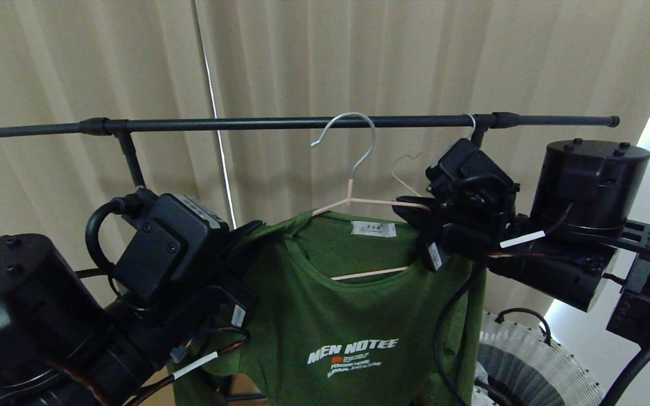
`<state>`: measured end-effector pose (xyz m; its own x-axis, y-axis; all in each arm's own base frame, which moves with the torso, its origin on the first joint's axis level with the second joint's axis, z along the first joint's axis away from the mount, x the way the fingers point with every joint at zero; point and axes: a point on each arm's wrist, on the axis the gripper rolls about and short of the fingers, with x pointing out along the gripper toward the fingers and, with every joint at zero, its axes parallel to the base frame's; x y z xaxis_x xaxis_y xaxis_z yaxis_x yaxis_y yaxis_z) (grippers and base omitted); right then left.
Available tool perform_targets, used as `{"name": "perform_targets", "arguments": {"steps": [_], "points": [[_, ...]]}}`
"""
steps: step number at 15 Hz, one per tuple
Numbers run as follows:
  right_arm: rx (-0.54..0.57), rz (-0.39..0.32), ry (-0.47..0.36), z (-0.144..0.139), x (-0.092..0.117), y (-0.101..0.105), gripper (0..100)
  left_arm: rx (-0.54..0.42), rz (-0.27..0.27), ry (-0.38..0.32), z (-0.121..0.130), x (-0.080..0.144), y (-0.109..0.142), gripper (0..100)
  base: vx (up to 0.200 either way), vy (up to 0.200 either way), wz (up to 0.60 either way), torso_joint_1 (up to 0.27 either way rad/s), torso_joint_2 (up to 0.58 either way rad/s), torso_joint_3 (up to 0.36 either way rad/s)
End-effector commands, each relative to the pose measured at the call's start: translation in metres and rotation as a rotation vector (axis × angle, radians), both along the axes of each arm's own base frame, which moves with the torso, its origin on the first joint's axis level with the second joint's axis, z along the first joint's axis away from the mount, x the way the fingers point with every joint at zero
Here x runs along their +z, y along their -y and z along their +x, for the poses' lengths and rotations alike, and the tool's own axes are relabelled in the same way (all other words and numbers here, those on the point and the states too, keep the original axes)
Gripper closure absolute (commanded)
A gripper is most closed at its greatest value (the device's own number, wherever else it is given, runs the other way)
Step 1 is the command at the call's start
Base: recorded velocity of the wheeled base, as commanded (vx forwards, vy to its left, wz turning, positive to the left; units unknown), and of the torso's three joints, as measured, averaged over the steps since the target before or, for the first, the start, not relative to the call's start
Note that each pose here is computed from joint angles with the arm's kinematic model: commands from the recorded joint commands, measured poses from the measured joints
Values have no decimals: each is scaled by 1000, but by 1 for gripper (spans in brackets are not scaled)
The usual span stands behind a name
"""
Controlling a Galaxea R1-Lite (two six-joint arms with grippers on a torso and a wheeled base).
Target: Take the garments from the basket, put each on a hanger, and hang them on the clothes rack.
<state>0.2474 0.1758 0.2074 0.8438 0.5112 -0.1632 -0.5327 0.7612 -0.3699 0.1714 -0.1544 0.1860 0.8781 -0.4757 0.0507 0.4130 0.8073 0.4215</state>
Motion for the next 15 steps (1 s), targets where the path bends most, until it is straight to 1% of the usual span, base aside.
{"name": "perform_targets", "arguments": {"steps": [1,6,7,10,11,15], "points": [[-6,3,6,-1,2,1,100,6,0,0,0,0,0,100,0,0,0,0,0,0],[-7,13,19,-10,7,8,100,12,5,-10,0,-3,-2,100,0,0,0,0,0,0],[-9,16,25,-13,9,9,100,13,6,-11,1,-3,-2,0,0,0,0,0,0,0],[-27,28,41,-15,15,15,100,11,-4,-20,-1,-4,-3,0,0,0,0,0,0,0],[-53,31,48,-16,17,21,100,12,-23,-34,-4,-6,-7,0,0,0,0,0,0,0],[-121,40,64,-22,21,47,100,42,-32,-50,-18,-16,-28,0,0,0,0,0,0,0]]}}
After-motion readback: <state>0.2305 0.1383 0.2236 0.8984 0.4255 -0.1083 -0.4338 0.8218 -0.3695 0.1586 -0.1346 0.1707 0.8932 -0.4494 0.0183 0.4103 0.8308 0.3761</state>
